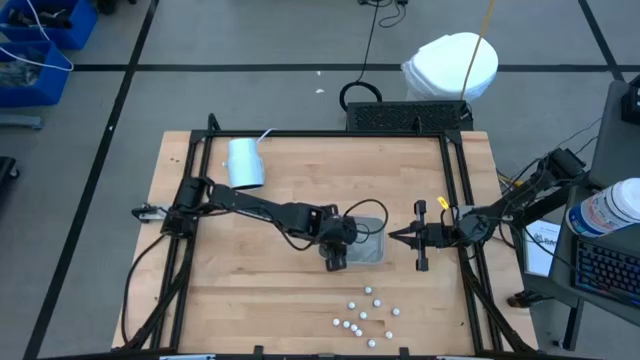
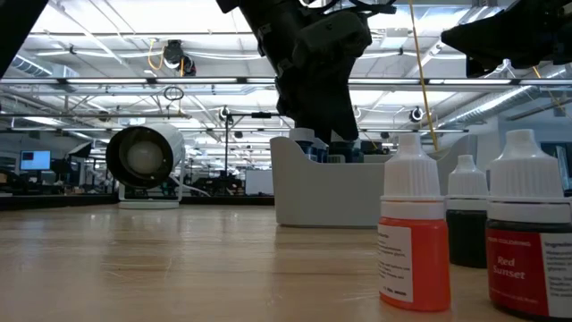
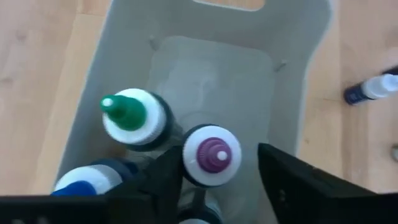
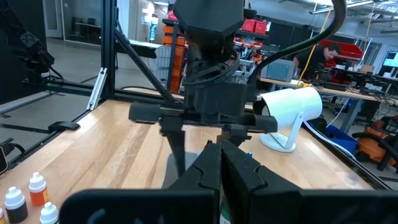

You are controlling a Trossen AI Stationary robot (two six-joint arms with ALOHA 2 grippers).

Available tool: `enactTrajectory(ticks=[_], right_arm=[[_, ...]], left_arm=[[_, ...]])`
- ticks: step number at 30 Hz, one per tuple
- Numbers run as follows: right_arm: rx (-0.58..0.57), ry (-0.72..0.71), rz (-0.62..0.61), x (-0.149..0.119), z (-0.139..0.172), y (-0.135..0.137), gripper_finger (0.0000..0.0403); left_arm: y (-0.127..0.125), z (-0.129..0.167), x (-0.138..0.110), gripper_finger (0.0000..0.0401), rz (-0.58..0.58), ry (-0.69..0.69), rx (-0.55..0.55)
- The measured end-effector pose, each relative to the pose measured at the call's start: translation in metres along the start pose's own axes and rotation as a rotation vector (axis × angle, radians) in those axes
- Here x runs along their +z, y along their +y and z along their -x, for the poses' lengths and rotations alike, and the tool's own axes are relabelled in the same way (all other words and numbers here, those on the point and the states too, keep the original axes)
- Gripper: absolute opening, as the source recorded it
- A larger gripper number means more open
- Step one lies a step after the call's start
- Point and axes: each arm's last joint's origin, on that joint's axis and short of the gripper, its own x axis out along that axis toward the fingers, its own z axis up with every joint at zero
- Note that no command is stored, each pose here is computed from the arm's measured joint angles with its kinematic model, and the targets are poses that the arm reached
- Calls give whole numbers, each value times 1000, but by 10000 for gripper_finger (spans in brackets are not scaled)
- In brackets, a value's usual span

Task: Pick & Place food coloring
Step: Put the large purple food coloring bottle into the gray bin, then put the red food coloring bottle into the gray bin

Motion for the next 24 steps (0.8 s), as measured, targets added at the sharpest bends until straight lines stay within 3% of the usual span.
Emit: enactTrajectory(ticks=[5,8,14,16,19,24], right_arm=[[0,2,1,0,0,0,0],[2,15,7,-2,0,0,0],[6,34,19,-4,0,1,0],[8,36,22,-4,0,1,0],[9,42,27,-5,0,1,0],[11,50,33,-6,0,1,0]], left_arm=[[0,19,6,281,-2,-37,-39],[2,49,10,312,0,-71,-50],[12,174,6,333,7,-76,-88],[13,217,-10,316,-1,-66,-74],[12,258,-44,262,-20,-56,-47],[6,274,-110,115,70,-97,-29]])
